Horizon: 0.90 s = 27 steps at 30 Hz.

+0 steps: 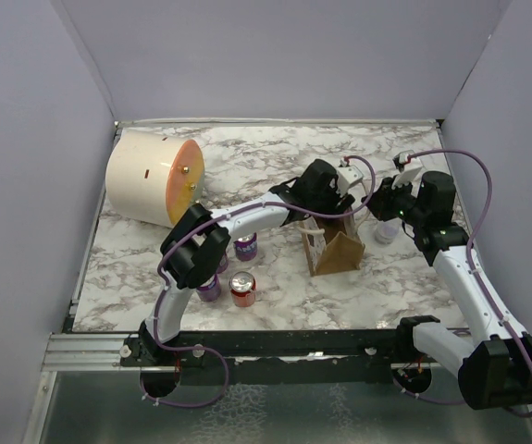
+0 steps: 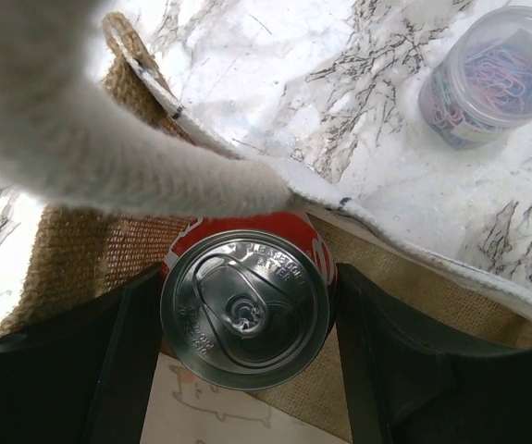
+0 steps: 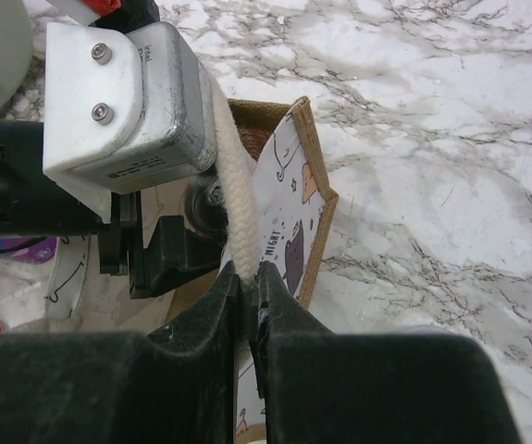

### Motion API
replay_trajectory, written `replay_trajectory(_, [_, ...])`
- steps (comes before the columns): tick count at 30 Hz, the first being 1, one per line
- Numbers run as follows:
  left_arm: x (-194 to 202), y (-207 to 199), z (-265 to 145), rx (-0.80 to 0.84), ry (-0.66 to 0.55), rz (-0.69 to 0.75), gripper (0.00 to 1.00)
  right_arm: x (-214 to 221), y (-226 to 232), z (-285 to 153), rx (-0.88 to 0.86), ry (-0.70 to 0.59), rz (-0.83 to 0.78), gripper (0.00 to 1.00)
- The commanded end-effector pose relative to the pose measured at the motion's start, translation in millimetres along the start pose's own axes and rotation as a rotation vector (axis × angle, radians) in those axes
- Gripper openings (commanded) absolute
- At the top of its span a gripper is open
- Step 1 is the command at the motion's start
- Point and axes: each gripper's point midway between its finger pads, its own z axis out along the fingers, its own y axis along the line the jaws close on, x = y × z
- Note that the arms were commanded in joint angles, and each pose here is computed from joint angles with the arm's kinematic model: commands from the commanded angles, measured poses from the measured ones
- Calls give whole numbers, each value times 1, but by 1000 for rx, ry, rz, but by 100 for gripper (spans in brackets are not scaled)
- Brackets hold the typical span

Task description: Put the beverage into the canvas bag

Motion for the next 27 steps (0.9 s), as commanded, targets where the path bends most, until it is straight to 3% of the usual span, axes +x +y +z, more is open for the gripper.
replay_trajectory(1, [-23, -13, -6, 86, -78, 5, 48, -2, -4, -2, 17, -16, -17, 1])
replay_trajectory(8, [-33, -22, -17, 140, -89, 23, 75, -5, -3, -2, 17, -23, -20, 1])
replay_trajectory(16, [-48, -30, -32, 190, -119, 54, 95, -7, -3, -3, 17, -26, -23, 1])
replay_trajectory(27, [-64, -39, -69, 241, -141, 143, 99, -10, -2, -5, 13, -34, -29, 1])
